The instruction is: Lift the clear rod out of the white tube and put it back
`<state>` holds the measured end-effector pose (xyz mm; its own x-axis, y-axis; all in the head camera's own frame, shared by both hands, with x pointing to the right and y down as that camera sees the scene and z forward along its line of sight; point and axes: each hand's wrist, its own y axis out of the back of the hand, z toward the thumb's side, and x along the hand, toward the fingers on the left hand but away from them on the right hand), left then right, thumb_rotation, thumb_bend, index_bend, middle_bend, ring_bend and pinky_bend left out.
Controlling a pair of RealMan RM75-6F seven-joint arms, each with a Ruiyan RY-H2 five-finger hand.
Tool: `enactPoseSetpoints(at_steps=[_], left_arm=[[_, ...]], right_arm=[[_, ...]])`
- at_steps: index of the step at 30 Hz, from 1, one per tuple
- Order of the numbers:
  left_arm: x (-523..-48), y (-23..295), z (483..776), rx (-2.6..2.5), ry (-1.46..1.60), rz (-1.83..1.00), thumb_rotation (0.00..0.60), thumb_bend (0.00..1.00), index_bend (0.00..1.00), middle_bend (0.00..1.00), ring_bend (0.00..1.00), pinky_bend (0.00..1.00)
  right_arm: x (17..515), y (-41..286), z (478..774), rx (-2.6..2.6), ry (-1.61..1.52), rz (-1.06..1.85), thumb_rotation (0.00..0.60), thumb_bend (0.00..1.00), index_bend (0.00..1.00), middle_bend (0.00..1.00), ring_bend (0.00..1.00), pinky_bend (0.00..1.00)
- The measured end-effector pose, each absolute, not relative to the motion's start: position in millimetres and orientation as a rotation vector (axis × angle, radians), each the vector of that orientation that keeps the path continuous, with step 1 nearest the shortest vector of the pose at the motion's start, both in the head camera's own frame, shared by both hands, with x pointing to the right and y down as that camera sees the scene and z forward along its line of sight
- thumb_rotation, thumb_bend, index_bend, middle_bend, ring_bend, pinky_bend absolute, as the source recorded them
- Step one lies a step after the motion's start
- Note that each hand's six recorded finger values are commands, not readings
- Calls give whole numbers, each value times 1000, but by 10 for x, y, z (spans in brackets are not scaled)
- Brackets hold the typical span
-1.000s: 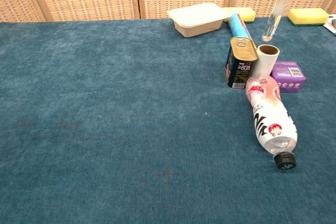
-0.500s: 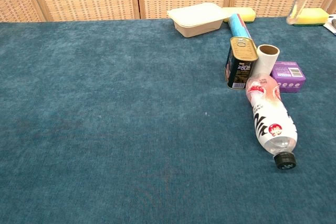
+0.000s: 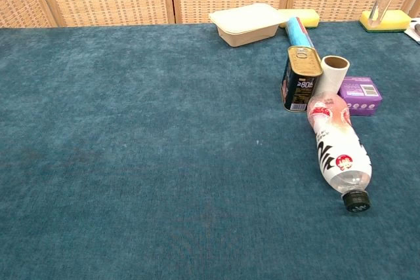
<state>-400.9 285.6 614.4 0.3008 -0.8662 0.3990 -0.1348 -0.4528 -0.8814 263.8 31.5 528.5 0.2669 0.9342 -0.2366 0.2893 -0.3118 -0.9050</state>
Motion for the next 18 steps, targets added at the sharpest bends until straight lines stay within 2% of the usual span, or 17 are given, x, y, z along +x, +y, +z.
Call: enactPoseSetpoints(at_steps=[7, 13, 18], left_arm=[[-4008, 2861, 6136, -1805, 899, -1203, 600, 162, 104, 98, 30, 214], [-4031, 2856, 6105, -1801, 924, -1197, 600, 164, 104, 97, 31, 214], [-3999, 2862, 6102, -1804, 913, -1193, 600, 163, 104, 98, 32, 215]], right_arm=[[2571, 561, 5328, -1872, -1036, 1029, 600, 307, 820, 939, 922, 814], [2848, 398, 5367, -1819, -1130, 1085, 600, 308, 820, 942, 922, 814], [2830, 477, 5386, -1856, -1116, 1089, 600, 307, 821, 946, 923, 833]])
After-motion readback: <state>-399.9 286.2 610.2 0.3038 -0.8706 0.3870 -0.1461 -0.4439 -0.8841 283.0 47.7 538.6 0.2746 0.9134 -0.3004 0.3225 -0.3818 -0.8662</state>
